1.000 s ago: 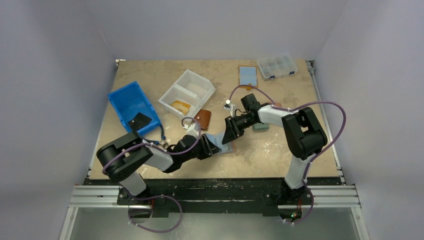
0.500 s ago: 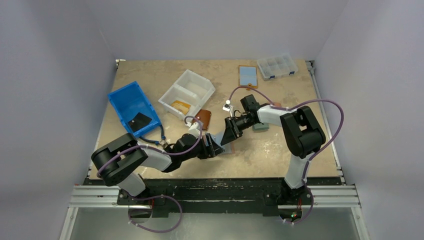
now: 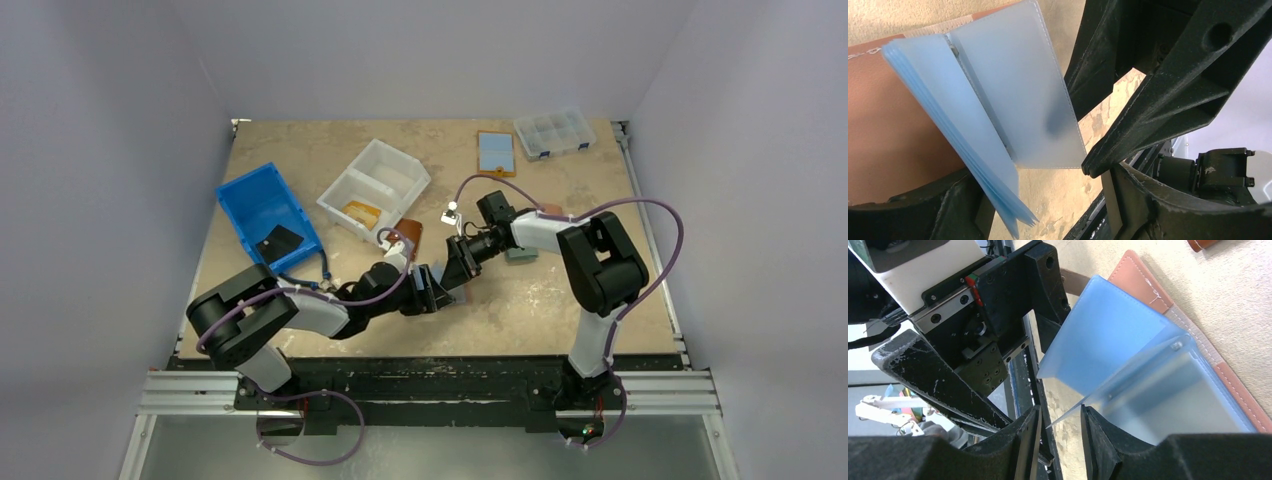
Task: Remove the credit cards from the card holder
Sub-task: Remove the credit card from the card holder.
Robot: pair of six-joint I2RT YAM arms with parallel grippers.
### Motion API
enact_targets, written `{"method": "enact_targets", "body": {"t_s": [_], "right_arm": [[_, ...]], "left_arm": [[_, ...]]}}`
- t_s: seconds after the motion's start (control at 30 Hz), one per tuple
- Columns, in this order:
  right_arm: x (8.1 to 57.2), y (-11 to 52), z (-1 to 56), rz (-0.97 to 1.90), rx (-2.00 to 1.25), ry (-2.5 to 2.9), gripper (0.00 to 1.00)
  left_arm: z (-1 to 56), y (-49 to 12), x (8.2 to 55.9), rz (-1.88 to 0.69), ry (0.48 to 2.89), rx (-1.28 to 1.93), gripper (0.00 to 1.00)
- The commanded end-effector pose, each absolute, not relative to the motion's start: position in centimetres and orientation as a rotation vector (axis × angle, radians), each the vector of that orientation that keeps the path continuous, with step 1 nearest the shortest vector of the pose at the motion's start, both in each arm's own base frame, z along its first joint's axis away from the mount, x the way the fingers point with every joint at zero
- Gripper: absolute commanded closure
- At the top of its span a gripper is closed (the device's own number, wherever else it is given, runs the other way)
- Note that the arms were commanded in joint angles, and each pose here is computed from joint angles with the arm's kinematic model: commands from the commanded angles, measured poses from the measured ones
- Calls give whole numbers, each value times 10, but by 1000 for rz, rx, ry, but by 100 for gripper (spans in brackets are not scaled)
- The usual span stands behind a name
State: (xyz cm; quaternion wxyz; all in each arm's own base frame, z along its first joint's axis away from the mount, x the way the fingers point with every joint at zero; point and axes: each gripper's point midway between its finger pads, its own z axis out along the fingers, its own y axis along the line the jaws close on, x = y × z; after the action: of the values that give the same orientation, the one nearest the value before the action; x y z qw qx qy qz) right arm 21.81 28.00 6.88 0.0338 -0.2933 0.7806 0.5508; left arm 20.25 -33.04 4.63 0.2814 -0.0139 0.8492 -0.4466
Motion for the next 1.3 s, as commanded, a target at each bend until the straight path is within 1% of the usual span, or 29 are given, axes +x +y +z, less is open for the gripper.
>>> {"method": "enact_targets", "body": {"t_s": [0.0,0.17,0.23,0.37,0.5,0.93,1.27], "right_arm": [[216,286,79,1762,-920,2356,57],[217,285,80,1751,-943,2350,57],[218,285,81,1740,-965,2340,57],[220,284,80,1708,-980,2338,57],[227,282,85,1656,-1002,2319,56],[267,252,70,1267,-974,2361,56],[280,238,55,1111,-935,2429,56]], "left_arm": [[40,-331,211,-1129,2296,-49,30],[32,-327,214,-1095,2316,-99,50],[29,-325,214,-1080,2324,-117,55],[27,-321,214,-1070,2327,-139,60],[25,-318,212,-1069,2332,-149,61],[18,-310,207,-1067,2345,-176,61],[19,-306,211,-1026,2345,-207,61]]}}
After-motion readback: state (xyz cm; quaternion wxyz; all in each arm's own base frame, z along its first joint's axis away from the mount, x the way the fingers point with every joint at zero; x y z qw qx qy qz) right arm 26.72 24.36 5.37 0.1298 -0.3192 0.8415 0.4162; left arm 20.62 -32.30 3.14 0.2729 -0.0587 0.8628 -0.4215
